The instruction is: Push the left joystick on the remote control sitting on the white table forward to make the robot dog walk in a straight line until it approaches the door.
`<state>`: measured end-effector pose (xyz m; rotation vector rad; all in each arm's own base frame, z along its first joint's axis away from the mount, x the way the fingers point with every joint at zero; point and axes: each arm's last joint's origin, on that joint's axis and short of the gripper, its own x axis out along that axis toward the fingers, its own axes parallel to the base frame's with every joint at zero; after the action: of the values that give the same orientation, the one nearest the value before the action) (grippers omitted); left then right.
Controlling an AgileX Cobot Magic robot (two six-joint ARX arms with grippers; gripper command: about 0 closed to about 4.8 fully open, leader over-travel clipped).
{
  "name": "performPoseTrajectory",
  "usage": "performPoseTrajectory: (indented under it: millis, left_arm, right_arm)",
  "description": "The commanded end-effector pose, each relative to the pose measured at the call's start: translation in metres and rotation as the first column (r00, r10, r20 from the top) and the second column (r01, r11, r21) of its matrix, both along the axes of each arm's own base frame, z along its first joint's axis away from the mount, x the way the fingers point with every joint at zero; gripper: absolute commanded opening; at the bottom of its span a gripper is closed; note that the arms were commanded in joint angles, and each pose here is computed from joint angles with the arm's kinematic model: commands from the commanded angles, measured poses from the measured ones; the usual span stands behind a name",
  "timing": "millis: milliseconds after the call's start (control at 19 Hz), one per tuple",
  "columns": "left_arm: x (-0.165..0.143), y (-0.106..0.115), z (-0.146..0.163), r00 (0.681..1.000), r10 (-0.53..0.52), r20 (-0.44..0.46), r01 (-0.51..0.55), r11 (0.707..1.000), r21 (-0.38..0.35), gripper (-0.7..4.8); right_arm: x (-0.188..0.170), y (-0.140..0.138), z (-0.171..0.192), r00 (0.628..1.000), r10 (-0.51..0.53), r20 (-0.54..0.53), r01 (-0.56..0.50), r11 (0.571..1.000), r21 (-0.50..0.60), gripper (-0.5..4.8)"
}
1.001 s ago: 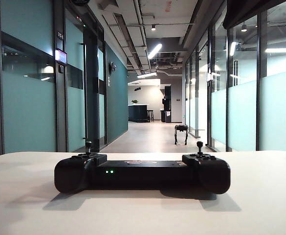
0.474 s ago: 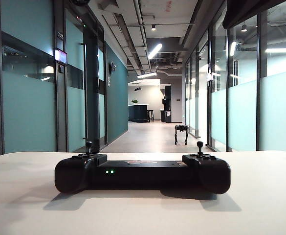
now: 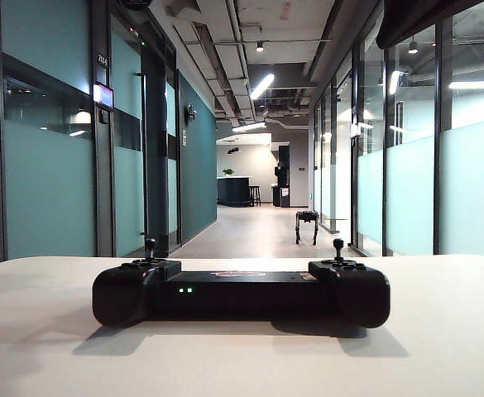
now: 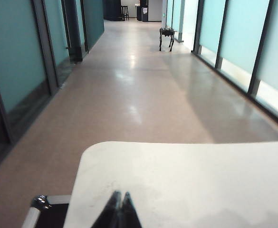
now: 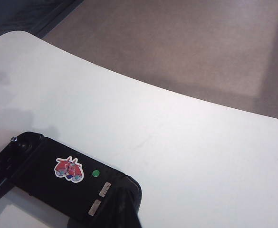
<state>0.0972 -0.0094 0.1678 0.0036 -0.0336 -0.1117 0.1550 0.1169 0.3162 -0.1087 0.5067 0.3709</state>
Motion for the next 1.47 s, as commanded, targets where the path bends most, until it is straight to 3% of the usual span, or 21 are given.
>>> performPoseTrajectory:
  millis: [53, 790, 948, 1159, 1211, 1369, 1475]
  left_arm:
    - [0.0, 0.002, 0.002, 0.998, 0.057, 0.004, -0.057, 0.997, -0.042, -0.05]
    - [0.0, 0.003, 0.001, 0.996, 0.087, 0.0, -0.087, 0.995, -0.043, -0.04]
    - [0.0, 0.003, 0.001, 0.996, 0.087, -0.001, -0.087, 0.995, -0.043, -0.04]
    - [0.0, 0.003, 0.001, 0.996, 0.087, -0.001, -0.087, 0.995, -0.043, -0.04]
    - [0.0, 0.003, 0.001, 0.996, 0.088, -0.003, -0.088, 0.995, -0.042, -0.04]
    - [0.0, 0.003, 0.001, 0.996, 0.087, -0.004, -0.087, 0.995, -0.042, -0.04]
    - [0.0, 0.003, 0.001, 0.996, 0.087, -0.004, -0.087, 0.995, -0.042, -0.04]
  right_arm:
    - [0.0, 0.0, 0.004, 1.0, 0.0, 0.02, 0.0, 1.0, 0.013, -0.01]
    - [0.001, 0.0, 0.003, 0.999, -0.006, 0.038, 0.005, 1.0, 0.019, -0.01]
    - [0.0, -0.024, 0.0, 0.985, -0.13, 0.113, 0.125, 0.991, 0.058, -0.01]
    - [-0.005, -0.055, -0.014, 0.928, -0.275, 0.25, 0.241, 0.958, 0.157, -0.01]
    - [-0.007, -0.062, -0.019, 0.917, -0.29, 0.274, 0.254, 0.954, 0.16, -0.01]
    - [-0.012, -0.074, -0.035, 0.94, -0.193, 0.282, 0.165, 0.979, 0.121, -0.01]
    - [-0.017, -0.084, -0.047, 0.938, -0.213, 0.275, 0.184, 0.975, 0.129, -0.01]
